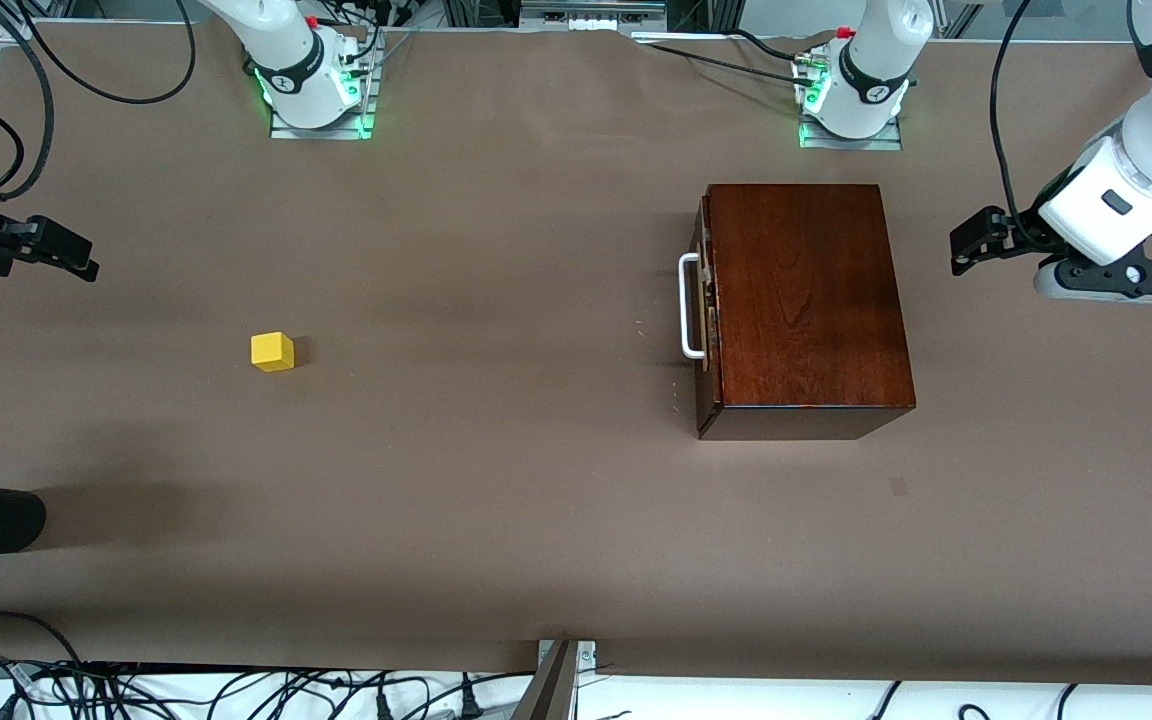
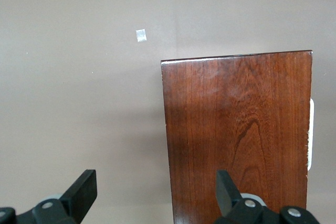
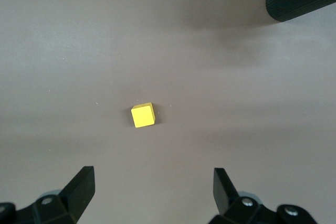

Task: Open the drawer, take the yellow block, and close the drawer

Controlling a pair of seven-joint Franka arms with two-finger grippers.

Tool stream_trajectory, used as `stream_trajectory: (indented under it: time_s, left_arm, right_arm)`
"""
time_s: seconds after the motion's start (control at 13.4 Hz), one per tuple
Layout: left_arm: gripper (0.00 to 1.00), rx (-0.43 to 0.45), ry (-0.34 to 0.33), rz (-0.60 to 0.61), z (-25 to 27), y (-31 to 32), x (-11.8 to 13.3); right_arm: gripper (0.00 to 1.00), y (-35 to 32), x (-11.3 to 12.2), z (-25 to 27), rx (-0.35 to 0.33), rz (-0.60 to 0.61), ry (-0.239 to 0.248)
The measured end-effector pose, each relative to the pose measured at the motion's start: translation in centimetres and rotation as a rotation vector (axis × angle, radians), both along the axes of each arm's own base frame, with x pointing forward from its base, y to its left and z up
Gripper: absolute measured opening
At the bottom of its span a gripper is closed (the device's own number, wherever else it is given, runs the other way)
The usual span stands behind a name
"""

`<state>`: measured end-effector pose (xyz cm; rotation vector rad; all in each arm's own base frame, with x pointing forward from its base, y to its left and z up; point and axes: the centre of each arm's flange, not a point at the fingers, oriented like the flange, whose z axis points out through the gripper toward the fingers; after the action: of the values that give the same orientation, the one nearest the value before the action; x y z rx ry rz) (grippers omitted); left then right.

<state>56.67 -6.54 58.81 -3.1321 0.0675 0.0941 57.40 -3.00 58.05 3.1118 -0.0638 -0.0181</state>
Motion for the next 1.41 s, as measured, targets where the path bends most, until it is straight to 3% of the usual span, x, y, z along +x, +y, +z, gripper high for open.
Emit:
stream_trajectory:
  time_s: [1.41]
  left_arm:
    - [1.0, -0.02, -0.007, -0.009, 0.57, -0.71, -0.45]
  right_arm:
    - [1.0, 0.11, 0.01, 0.01, 0.0, 0.001, 0.0]
